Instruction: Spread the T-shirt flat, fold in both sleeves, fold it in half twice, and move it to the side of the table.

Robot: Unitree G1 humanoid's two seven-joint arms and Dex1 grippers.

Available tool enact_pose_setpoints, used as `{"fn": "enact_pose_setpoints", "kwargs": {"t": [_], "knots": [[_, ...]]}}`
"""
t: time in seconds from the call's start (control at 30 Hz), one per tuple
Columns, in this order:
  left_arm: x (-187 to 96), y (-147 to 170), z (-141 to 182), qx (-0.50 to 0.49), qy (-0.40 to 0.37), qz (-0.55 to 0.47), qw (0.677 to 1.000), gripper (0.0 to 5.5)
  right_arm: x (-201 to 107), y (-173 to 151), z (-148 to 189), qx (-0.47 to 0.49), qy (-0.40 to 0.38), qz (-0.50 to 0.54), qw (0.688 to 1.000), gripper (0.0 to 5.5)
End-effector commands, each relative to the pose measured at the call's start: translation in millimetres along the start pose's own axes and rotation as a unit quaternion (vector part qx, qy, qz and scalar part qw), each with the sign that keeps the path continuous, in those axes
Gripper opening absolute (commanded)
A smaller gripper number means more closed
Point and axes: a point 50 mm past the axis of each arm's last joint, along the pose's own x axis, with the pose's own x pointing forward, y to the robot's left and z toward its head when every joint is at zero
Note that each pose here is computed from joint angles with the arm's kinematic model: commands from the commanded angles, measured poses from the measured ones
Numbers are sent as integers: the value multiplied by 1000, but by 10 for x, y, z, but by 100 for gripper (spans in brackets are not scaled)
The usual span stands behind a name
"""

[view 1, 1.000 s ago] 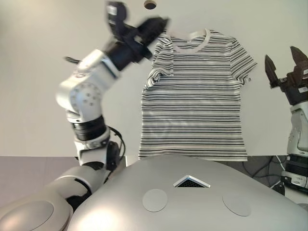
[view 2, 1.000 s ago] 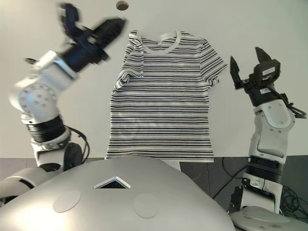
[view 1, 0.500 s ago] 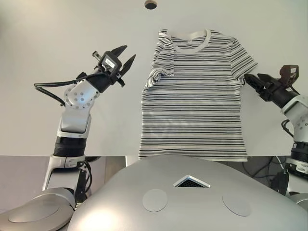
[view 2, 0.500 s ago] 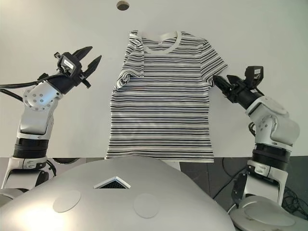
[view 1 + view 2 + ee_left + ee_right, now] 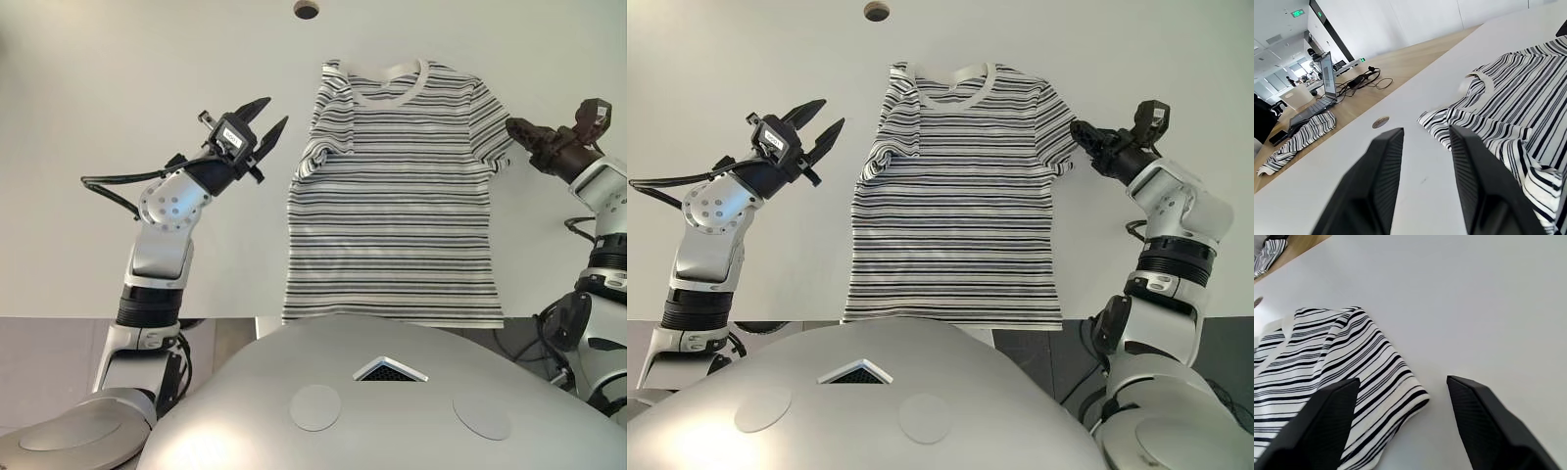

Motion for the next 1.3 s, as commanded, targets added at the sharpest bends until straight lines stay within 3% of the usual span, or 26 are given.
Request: {"fn": "enact_pose_setpoints", "kwargs": {"t": [0.03,0.53,0.83,1.07,1.3], "knots": [[-27,-18,35,1,-2,-5,1000,176,88,48,-125,2,27,2,1000,303],[-30,-19,65,-1,-6,-5,1000,176,78,105,-163,-26,26,16,999,3],[10,-20,76,-7,-10,-5,1000,176,25,212,-93,-92,-7,3,996,1],[19,-37,74,-7,-10,-8,1000,176,26,477,-22,-202,-47,-33,978,1],[49,-63,88,-5,-14,-15,1000,176,131,856,-22,-271,-63,-2,960,1]]}}
